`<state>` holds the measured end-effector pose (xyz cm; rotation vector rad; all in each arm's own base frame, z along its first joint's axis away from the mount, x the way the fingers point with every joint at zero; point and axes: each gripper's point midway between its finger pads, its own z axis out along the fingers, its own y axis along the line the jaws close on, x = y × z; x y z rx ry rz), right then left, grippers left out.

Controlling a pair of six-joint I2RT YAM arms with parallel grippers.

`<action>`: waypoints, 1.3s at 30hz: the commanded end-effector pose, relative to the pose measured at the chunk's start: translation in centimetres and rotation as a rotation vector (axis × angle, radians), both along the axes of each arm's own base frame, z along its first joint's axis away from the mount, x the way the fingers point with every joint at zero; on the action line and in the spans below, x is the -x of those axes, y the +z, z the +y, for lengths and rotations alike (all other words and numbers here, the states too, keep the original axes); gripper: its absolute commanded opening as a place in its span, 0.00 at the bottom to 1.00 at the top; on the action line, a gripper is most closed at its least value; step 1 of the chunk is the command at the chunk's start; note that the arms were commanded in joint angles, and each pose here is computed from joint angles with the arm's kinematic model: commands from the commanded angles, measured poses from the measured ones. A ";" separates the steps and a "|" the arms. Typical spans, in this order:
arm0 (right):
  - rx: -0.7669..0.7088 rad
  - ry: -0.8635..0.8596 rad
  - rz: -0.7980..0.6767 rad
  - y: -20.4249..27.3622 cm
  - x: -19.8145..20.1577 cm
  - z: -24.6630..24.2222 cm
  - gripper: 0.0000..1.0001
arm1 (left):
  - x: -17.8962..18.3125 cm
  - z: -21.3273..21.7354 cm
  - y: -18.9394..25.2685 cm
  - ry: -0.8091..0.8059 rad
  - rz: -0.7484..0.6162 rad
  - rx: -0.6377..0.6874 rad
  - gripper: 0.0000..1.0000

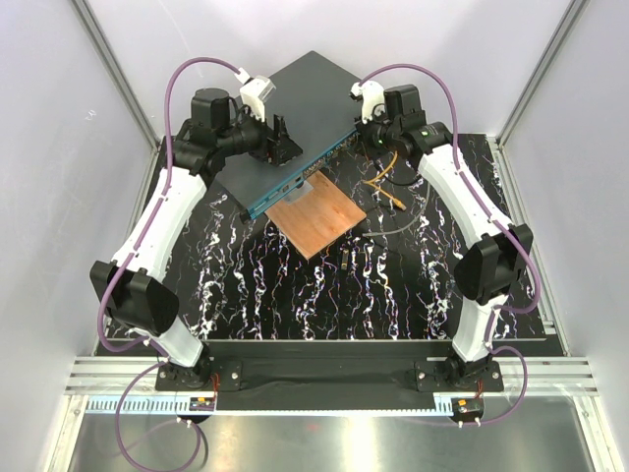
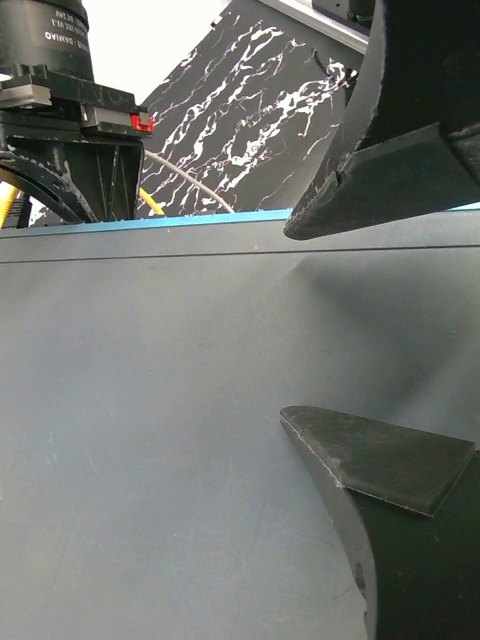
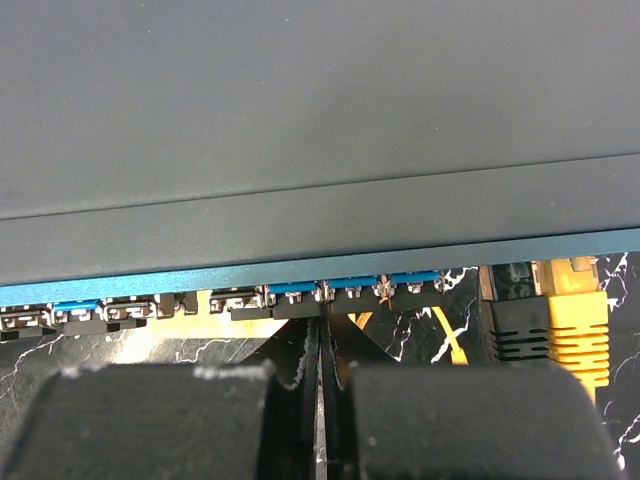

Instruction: Insert the plug into the switch port

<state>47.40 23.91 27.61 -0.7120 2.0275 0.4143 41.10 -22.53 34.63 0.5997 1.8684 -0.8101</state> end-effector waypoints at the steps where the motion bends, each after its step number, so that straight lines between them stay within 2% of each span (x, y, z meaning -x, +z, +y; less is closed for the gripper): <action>1: -0.190 0.094 -0.363 9.7 -2.3 6.0 0.00 | -0.1 0.6 1.7 -0.010 -0.059 -0.015 0.74; 2: -0.175 0.105 -0.335 9.0 -1.7 5.6 0.00 | 0.0 0.7 1.9 -0.010 -0.066 -0.017 0.74; 3: -0.177 0.120 -0.351 10.3 -0.3 5.1 0.04 | 0.4 0.9 2.3 -0.014 -0.076 -0.016 0.74; 4: -0.158 0.136 -0.313 8.7 0.6 4.9 0.07 | 0.8 0.9 2.3 -0.026 -0.080 -0.013 0.75; 5: -0.151 0.166 -0.297 8.2 1.7 4.6 0.16 | 1.3 1.2 2.9 -0.026 -0.097 -0.007 0.75; 7: -0.139 0.188 -0.267 7.7 4.5 3.6 0.25 | 1.9 1.3 2.8 -0.034 -0.109 -0.006 0.76; 8: -0.138 0.213 -0.250 7.4 5.7 3.4 0.34 | 2.3 1.5 3.5 -0.030 -0.129 -0.004 0.77; 10: -0.135 0.235 -0.222 7.4 8.4 2.4 0.43 | 2.9 1.8 3.5 -0.027 -0.130 -0.005 0.77; 11: -0.123 0.258 -0.177 6.5 9.7 2.1 0.55 | 3.4 2.1 4.0 -0.024 -0.143 -0.002 0.78; 12: -0.120 0.272 -0.169 6.6 11.4 1.5 0.61 | 3.5 2.3 3.8 -0.028 -0.156 -0.015 0.79; 15: -0.085 0.332 -0.091 4.5 15.2 0.3 0.70 | 4.4 2.9 4.3 -0.024 -0.173 -0.014 0.80; 17: -0.058 0.361 -0.036 3.0 17.3 -0.4 0.70 | 5.3 3.1 5.1 -0.027 -0.196 -0.005 0.81; 19: -0.030 0.358 0.072 0.0 18.8 -1.1 0.63 | 5.7 3.2 5.2 -0.021 -0.205 0.005 0.82; 23: -0.020 0.278 0.225 -4.7 19.9 -2.0 0.60 | 7.1 3.5 6.8 -0.001 -0.258 0.051 0.83; 24: -0.003 0.270 0.266 -7.4 20.7 -2.5 0.61 | 7.1 3.5 6.6 0.001 -0.265 0.061 0.84; 25: -0.008 0.270 0.211 -7.8 19.8 -2.2 0.64 | 7.3 3.5 6.8 -0.002 -0.272 0.068 0.84; 27: 0.020 0.240 0.227 -10.3 19.6 -2.5 0.63 | 7.4 3.6 6.6 0.015 -0.271 0.072 0.85; 29: 0.055 0.107 0.249 -12.0 17.5 -2.6 0.54 | 7.0 4.1 6.5 0.049 -0.267 0.061 0.85; 31: 0.083 -0.073 0.229 -12.9 15.2 -3.4 0.53 | 6.7 4.5 5.8 0.077 -0.257 0.047 0.85; 33: 0.091 -0.116 0.269 -14.6 15.0 -2.8 0.58 | 6.6 4.8 5.3 0.096 -0.254 0.037 0.85; 35: 0.030 -0.180 0.348 -15.8 15.0 -1.6 0.61 | 6.4 5.3 5.0 0.127 -0.255 0.024 0.85; 38: 0.013 -0.252 0.479 -18.4 15.2 -0.7 0.62 | 6.1 5.8 4.4 0.159 -0.247 0.010 0.85; 39: 0.007 -0.263 0.494 -18.4 14.8 -0.2 0.60 | 6.0 5.9 3.8 0.165 -0.241 0.001 0.85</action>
